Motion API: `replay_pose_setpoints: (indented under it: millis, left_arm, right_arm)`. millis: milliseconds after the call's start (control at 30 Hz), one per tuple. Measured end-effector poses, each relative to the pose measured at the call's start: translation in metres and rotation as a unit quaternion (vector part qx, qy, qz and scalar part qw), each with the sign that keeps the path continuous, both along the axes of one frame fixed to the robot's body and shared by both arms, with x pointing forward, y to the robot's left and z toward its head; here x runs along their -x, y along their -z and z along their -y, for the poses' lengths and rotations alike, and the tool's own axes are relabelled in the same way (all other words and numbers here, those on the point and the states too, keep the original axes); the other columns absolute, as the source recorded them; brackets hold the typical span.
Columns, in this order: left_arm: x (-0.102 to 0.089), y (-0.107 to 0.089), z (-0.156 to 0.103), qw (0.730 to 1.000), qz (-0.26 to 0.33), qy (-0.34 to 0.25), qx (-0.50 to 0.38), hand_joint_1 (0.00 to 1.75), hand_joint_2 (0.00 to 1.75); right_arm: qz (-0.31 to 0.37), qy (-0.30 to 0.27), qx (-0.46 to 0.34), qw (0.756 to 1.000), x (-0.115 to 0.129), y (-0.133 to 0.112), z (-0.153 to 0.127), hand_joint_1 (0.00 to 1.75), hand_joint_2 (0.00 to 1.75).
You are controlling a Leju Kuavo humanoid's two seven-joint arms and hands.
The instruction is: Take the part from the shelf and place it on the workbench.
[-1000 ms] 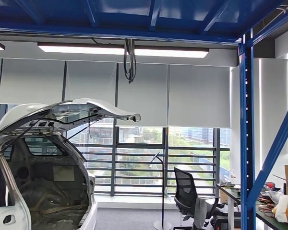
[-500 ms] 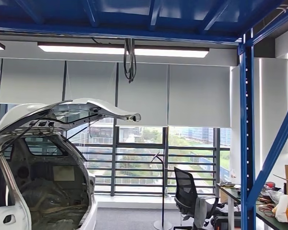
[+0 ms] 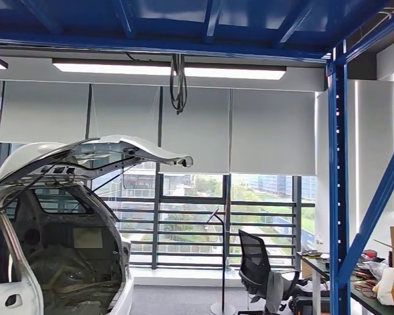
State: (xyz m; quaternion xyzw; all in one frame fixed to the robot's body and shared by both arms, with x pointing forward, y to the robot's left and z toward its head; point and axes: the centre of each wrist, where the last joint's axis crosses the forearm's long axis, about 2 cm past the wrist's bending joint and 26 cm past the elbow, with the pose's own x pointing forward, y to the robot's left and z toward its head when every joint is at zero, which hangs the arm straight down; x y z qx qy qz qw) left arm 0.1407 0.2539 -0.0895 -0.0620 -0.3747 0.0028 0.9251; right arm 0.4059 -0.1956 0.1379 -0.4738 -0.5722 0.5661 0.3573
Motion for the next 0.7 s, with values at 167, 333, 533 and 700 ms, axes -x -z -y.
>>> replay_pose_setpoints:
  millis: [167,333,533,700]
  left_arm:
    - [-0.001,0.000,0.000,1.000,0.019,0.010,-0.009,0.00,0.00]
    - [-0.003,-0.001,0.000,0.999,0.035,0.020,-0.015,0.00,0.00]
    - [-0.005,-0.001,-0.002,0.999,0.014,0.016,-0.035,0.00,0.00]
    - [-0.006,-0.002,-0.005,0.999,0.010,0.012,-0.043,0.00,0.00]
  right_arm:
    - [0.004,0.010,-0.003,1.000,0.001,0.002,0.008,1.75,1.75]
    - [0.010,0.013,-0.007,1.000,0.004,0.003,0.015,1.75,1.75]
    - [0.024,-0.001,-0.010,1.000,0.006,-0.006,0.012,1.75,1.75]
    - [0.048,-0.028,-0.026,0.998,0.009,-0.027,0.001,1.75,1.75]
